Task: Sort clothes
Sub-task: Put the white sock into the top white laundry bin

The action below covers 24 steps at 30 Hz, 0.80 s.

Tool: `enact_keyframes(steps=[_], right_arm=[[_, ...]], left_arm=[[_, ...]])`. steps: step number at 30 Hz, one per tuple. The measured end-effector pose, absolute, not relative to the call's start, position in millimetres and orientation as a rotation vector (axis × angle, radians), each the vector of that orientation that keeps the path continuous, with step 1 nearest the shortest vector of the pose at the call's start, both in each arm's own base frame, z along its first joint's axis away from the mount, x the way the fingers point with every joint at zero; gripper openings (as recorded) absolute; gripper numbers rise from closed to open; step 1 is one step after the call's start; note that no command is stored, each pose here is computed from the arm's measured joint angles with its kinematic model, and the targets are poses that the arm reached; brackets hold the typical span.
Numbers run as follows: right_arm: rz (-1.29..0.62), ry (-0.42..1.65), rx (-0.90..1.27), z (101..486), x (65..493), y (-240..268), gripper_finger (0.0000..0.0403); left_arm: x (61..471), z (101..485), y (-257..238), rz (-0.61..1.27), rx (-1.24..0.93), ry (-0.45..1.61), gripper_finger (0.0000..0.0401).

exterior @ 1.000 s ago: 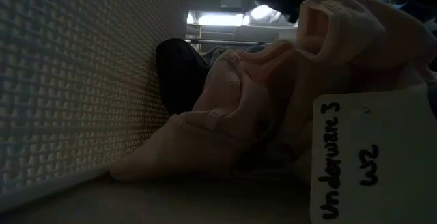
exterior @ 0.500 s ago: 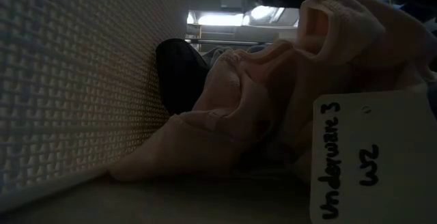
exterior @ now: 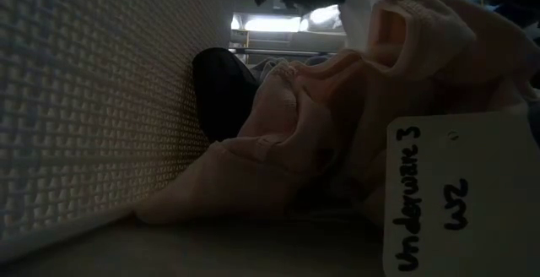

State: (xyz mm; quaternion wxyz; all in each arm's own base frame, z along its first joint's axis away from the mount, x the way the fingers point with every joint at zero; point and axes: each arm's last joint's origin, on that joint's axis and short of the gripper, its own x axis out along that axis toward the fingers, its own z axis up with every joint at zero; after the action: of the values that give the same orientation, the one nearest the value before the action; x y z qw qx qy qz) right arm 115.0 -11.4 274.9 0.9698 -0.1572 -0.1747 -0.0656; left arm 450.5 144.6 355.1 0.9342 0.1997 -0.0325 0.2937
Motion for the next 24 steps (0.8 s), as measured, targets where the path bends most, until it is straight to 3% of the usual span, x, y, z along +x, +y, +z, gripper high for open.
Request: enact_keyframes(steps=[12, 24], right_arm=[[-0.136, -0.360, -0.326, 275.6, 114.7, -11.4, 0.0010], [-0.137, -0.350, -0.340, 274.8, 115.0, -11.4, 0.0010]], left_arm=[[425.9, 375.0, 194.8, 0.632, 0.305, -0.356, 0.0008], [426.5, 376.1, 193.0, 0.533, 0.319, -0.379, 0.0008]])
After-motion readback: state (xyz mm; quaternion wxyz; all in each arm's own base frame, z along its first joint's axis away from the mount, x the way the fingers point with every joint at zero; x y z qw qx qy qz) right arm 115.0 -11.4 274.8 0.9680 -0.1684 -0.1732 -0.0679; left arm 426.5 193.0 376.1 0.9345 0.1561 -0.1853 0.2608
